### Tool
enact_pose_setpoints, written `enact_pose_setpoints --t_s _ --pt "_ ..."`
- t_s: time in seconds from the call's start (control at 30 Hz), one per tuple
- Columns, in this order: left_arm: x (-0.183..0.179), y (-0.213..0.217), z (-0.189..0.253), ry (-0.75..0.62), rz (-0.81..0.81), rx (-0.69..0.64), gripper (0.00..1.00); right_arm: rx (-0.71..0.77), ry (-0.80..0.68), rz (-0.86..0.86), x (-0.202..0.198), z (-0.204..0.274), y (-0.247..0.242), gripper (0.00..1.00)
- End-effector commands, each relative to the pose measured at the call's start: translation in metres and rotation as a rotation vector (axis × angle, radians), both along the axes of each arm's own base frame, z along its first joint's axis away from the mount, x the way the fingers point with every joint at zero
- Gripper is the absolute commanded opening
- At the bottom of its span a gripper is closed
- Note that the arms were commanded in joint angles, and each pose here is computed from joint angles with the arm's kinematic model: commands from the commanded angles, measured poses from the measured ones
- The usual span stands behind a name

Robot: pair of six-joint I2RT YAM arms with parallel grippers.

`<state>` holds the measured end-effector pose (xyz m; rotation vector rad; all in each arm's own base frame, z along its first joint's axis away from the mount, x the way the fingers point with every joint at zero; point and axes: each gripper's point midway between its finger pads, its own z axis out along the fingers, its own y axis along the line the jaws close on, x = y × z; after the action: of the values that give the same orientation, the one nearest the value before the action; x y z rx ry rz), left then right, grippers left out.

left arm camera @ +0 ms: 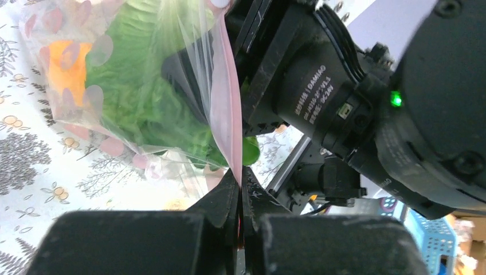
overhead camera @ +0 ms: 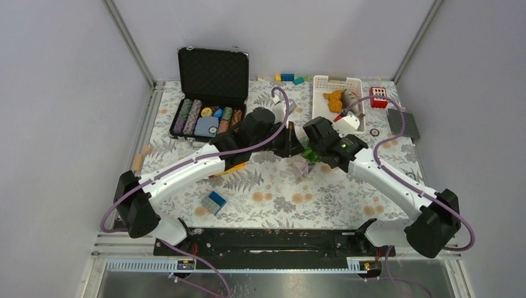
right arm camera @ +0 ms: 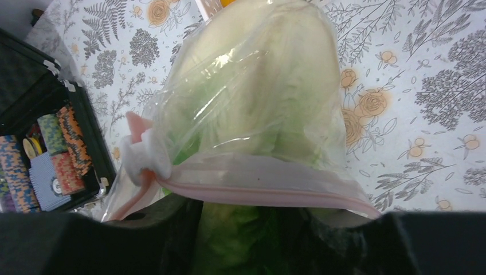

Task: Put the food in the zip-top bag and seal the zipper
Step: Place the fake vegetable in the zipper food storage bag.

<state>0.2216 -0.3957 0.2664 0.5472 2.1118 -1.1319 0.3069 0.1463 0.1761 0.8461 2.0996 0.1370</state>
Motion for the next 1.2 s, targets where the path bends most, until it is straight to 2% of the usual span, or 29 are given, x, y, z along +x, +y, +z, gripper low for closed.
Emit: enact_pose_setpoints --t_s 0.0,0.07,0.13,0.2,0.53,0.63,0.93,1.07,1.17 --pt "-0.017 -0.010 0.077 -0.011 -0.108 -0.263 0.00 -0.231 0.051 0.002 -0.008 -0.005 -0.049 0.54" --pt "-0.010 -0.011 0.069 0.034 -0.108 -0.280 0.00 -0.168 0.022 0.056 -0.010 0.005 -0.039 0.58" --pt "-0.005 -0.011 0.064 0.063 -0.107 -0.297 0.00 -0.120 -0.020 0.093 -0.012 0.016 -0.033 0.72" --pt "-0.001 -0.011 0.061 0.068 -0.094 -0.294 0.00 -0.070 -0.059 0.141 -0.016 0.027 -0.026 0.79" --pt "0.015 -0.008 0.052 0.052 -0.016 -0.236 0.00 0.146 -0.177 0.556 -0.041 0.084 0.037 0.83" --pt "0.019 -0.006 0.049 0.047 0.007 -0.218 0.00 0.136 -0.216 0.644 -0.048 0.100 0.043 0.86" --pt "0.022 0.002 0.048 0.030 0.037 -0.199 0.00 0.000 -0.281 0.462 -0.063 0.108 -0.019 0.90" --pt "0.025 0.006 0.048 0.017 0.058 -0.190 0.00 -0.071 -0.188 0.398 -0.077 0.082 -0.045 0.92" --pt "0.025 0.007 0.048 0.010 0.059 -0.186 0.00 -0.114 -0.092 0.330 -0.084 0.055 -0.060 0.89"
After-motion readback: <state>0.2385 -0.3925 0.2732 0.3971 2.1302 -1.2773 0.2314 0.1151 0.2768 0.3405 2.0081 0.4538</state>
